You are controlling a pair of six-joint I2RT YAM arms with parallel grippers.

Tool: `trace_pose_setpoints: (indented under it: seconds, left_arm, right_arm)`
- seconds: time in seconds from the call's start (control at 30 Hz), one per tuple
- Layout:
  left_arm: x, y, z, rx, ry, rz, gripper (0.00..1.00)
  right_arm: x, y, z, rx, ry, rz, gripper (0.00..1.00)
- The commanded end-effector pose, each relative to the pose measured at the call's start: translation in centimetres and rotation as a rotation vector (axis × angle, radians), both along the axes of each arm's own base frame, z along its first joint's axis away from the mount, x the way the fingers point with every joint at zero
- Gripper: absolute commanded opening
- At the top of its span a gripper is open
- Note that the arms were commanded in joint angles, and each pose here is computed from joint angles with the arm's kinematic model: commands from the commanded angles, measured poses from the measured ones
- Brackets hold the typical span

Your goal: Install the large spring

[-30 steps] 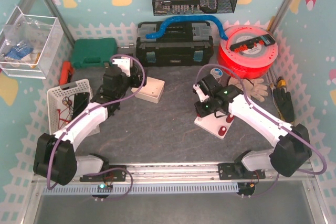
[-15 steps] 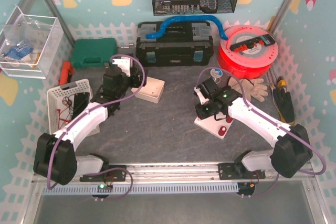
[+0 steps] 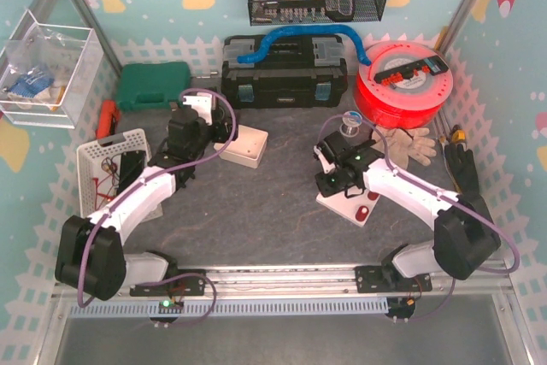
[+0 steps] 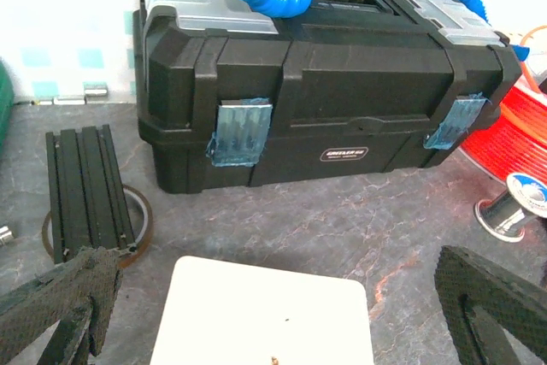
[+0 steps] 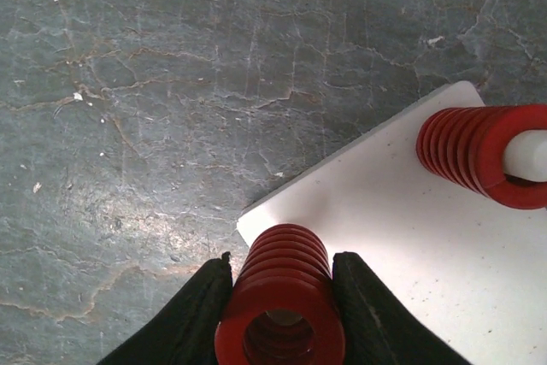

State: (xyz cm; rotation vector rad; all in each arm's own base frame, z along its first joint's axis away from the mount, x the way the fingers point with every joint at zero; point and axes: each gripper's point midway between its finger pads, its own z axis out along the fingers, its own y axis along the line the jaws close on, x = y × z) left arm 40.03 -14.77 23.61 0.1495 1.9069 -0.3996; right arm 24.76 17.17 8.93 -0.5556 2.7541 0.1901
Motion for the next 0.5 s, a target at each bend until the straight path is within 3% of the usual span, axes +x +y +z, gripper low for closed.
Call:
trace_pose_setpoints:
  seconds: [0.0, 0.27, 0.37, 0.47]
  left_arm:
    - [0.3, 0.4, 0.5, -0.009, -0.005, 0.021, 0.99]
    - [-0.3, 1.2, 1.9, -0.068, -0.079, 0.061, 0.99]
    - [-0.4, 1.7, 2.4, -0.075, -0.114, 0.086, 0.99]
    - [-0.2, 2.3, 2.5, -0.039, -0.141, 0.106, 0.99]
  right_arm:
    - [0.9, 0.7, 0.4, 0.018, -0.028, -0.015, 0.38]
    - [2.5, 1.1, 4.3, 0.050, -0.112, -0.046, 0.60]
    - [4.7, 0.7, 7.7, 0.048, -0.230, -0.085, 0.74]
    - [7.7, -1.1, 11.2, -0.002, -0.381, -0.161, 0.95]
